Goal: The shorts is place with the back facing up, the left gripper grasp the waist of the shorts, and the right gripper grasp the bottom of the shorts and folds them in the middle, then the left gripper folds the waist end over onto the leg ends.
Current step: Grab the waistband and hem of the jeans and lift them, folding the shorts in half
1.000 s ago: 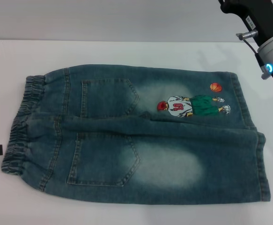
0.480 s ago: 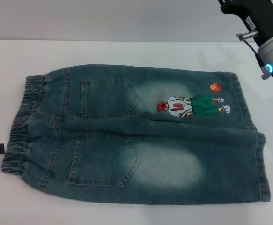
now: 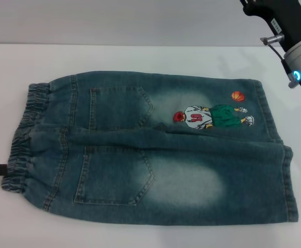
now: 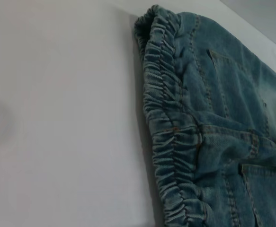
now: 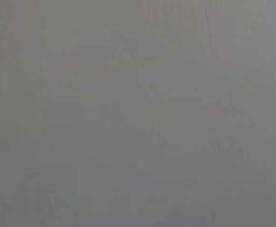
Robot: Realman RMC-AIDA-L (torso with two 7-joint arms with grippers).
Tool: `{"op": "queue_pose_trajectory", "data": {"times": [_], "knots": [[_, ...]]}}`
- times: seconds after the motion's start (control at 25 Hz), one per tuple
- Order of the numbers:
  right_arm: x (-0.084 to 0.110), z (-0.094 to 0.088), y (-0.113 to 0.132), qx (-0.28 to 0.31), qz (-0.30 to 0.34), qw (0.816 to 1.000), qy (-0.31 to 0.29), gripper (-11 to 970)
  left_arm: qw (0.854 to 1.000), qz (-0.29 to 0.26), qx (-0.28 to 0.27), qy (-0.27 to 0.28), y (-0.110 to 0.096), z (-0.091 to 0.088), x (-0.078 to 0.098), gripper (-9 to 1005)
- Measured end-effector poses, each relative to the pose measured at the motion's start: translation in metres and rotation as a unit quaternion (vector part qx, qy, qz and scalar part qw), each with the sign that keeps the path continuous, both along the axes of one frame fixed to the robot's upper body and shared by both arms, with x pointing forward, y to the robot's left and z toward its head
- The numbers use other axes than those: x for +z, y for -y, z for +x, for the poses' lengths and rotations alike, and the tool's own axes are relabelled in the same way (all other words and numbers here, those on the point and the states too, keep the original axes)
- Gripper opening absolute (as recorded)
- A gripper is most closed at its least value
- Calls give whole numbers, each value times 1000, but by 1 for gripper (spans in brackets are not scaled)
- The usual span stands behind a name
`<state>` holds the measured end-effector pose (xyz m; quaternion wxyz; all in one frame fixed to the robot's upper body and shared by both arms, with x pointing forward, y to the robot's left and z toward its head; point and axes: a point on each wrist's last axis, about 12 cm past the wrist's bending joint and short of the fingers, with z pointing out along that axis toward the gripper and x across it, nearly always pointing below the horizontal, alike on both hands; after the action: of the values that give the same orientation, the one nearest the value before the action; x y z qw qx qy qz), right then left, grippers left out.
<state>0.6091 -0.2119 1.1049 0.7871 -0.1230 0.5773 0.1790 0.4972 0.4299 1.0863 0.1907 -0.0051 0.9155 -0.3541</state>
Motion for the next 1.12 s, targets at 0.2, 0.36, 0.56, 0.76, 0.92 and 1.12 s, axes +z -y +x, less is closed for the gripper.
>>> {"op": "queue_pose_trajectory", "data": {"times": [0.2,0.36,0.56,0.76,0.92,1.12], "knots": [[-1,0,1,-2,0,1000,-2,620,1000,-2,-1,-1,2,1,0,845],[-2,-1,3,-4,3,1000,-5,620,1000,-4,-3,-1,3,2,0,844],[-3,-2,4,-5,3,1000,-7,620,1000,-7,-3,-4,6,3,0,845],[-4,-3,4,-6,3,1000,-8,620,1000,-10,-2,-7,9,4,-1,846],[-5,-4,6,-8,4,1000,-9,620,1000,-12,1,-8,9,4,-1,846],[-5,-4,6,-8,4,1000,-9,621,1000,-11,1,-8,9,4,-2,845]]}}
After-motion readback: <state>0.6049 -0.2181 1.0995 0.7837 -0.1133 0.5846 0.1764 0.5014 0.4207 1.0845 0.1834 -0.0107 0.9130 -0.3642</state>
